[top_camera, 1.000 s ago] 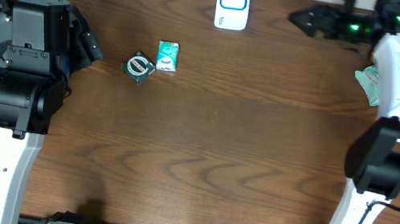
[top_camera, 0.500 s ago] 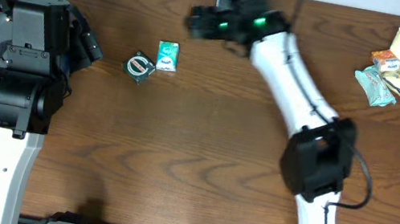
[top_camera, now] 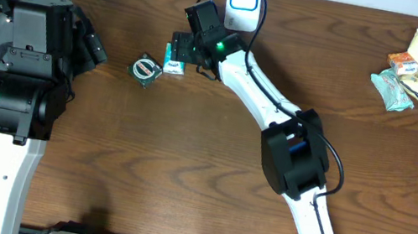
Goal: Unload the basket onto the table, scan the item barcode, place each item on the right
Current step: 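Close the right gripper on the teal tissue pack and lift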
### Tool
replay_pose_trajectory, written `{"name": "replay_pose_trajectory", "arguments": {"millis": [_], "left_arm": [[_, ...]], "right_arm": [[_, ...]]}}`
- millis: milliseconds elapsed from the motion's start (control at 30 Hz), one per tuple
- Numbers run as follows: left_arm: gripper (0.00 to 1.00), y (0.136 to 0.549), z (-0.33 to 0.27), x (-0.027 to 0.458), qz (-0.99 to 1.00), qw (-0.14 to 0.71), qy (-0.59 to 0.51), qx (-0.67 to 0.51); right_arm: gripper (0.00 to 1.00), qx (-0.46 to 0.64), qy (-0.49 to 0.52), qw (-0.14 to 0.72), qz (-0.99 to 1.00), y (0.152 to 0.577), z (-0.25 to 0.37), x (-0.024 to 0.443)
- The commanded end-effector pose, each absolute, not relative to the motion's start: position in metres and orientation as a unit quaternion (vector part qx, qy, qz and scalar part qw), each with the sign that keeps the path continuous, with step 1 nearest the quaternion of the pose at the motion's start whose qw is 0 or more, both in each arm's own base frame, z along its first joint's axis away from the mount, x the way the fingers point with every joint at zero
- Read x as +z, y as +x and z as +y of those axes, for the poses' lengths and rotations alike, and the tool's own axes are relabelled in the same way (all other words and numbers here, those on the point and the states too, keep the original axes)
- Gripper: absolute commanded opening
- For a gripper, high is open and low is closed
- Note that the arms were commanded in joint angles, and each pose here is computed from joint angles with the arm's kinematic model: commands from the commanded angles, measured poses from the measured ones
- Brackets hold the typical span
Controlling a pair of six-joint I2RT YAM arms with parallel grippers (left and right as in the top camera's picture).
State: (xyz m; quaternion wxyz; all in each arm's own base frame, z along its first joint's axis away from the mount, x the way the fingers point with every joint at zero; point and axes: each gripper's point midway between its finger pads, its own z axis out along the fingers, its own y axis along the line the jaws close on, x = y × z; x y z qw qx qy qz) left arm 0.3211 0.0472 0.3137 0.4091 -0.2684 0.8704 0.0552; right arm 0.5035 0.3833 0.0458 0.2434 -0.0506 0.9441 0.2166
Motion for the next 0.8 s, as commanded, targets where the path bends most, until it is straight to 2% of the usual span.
{"name": "replay_pose_trajectory", "arguments": {"millis": [0,167,233,500,767], "left_arm": [[0.98,0.319,0.050,0.321,0.864,0.418,-0.274,0.057],[0.98,0.319,0.050,0.321,0.864,0.418,-0.274,0.057],[0.98,0.319,0.050,0.321,0.864,0.418,-0.274,0.057],[0.98,0.319,0.050,0.321,0.864,0.418,-0.274,0.057],[0.98,0.319,0.050,0.321,0.864,0.418,-0.274,0.057]], "right_arm": [[0.73,0.263,-0.057,0.203,0.941,0.491,0.402,0.028],[0.62,0.262,-0.058,0.185,0.945,0.487,0.403,0.006],[0.47,0.258,-0.054,0.183,0.947,0.489,0.398,0.004],[0.02,0.255,-0.032,0.157,0.954,0.493,0.371,0.010],[0.01,0.281,-0.013,0.094,0.955,0.487,0.323,0.042]]}}
